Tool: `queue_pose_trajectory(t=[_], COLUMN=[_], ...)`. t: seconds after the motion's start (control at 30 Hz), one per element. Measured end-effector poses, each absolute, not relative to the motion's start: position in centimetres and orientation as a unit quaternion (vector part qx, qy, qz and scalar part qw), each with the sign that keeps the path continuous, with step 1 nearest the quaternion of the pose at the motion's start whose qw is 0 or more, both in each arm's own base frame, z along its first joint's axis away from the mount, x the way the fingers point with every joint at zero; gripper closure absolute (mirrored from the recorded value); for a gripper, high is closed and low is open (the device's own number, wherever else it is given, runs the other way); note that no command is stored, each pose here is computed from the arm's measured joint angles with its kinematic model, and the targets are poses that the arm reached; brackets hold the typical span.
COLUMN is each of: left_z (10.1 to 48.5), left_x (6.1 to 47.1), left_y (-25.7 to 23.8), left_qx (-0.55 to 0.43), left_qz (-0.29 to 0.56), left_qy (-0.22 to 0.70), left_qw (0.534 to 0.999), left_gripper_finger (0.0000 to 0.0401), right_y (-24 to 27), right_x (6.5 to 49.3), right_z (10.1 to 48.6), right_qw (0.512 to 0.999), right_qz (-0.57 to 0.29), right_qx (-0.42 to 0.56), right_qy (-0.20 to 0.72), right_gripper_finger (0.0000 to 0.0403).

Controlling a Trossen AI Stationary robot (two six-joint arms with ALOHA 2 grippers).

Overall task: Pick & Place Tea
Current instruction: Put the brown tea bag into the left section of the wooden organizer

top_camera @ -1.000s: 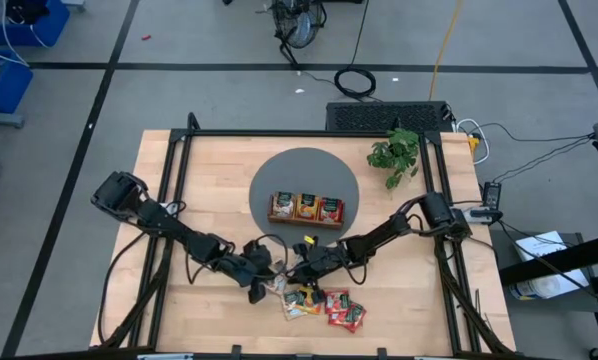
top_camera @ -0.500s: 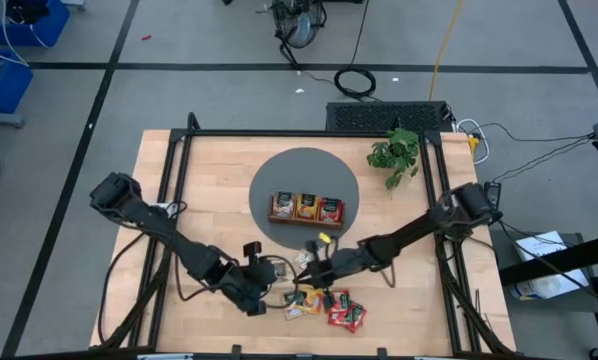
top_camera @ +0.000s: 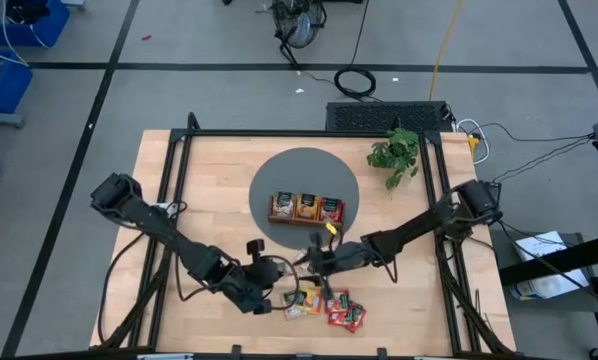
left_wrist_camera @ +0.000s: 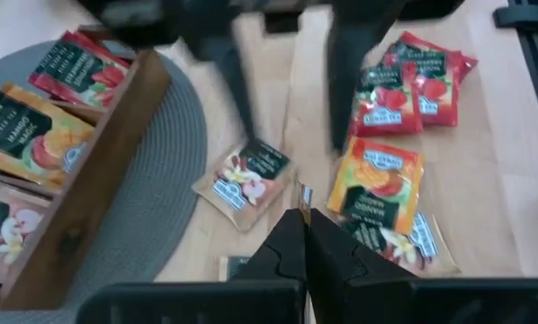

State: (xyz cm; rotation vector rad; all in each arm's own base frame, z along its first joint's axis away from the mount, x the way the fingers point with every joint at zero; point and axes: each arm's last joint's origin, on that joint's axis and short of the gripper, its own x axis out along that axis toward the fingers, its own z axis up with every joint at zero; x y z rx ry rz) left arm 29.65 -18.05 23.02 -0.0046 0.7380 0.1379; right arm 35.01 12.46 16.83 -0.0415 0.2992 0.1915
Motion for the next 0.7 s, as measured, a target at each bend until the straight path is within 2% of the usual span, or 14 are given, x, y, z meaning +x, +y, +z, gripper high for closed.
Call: queue_pose_trajectory(t=[0.17,0.33,0.53,0.7], left_z=[22.9,22.3,22.2,22.3], left_x=[30.1,31.0,31.5,31.6], left_y=[-17.5,-17.4,-16.7,-16.8], left_qx=[-0.008,-0.007,-0.008,-0.002], left_qz=[0.071,0.056,0.058,0.053], left_qy=[0.361,0.359,0.359,0.358], left_qw=[0.93,0.931,0.932,0.932], left_gripper_finger=[0.04,0.04,0.04,0.04], right_y=[11.5,11.4,11.1,11.0], right_x=[35.4,35.5,35.5,35.5], right_z=[16.6,16.7,16.4,16.4], right_qw=[0.984,0.983,0.981,0.98], right_qz=[0.096,0.104,0.11,0.112], right_qx=[-0.008,-0.002,-0.002,-0.022], right_qy=[0.151,0.15,0.162,0.163], right_gripper_finger=[0.022,0.0228,0.0283,0.0362])
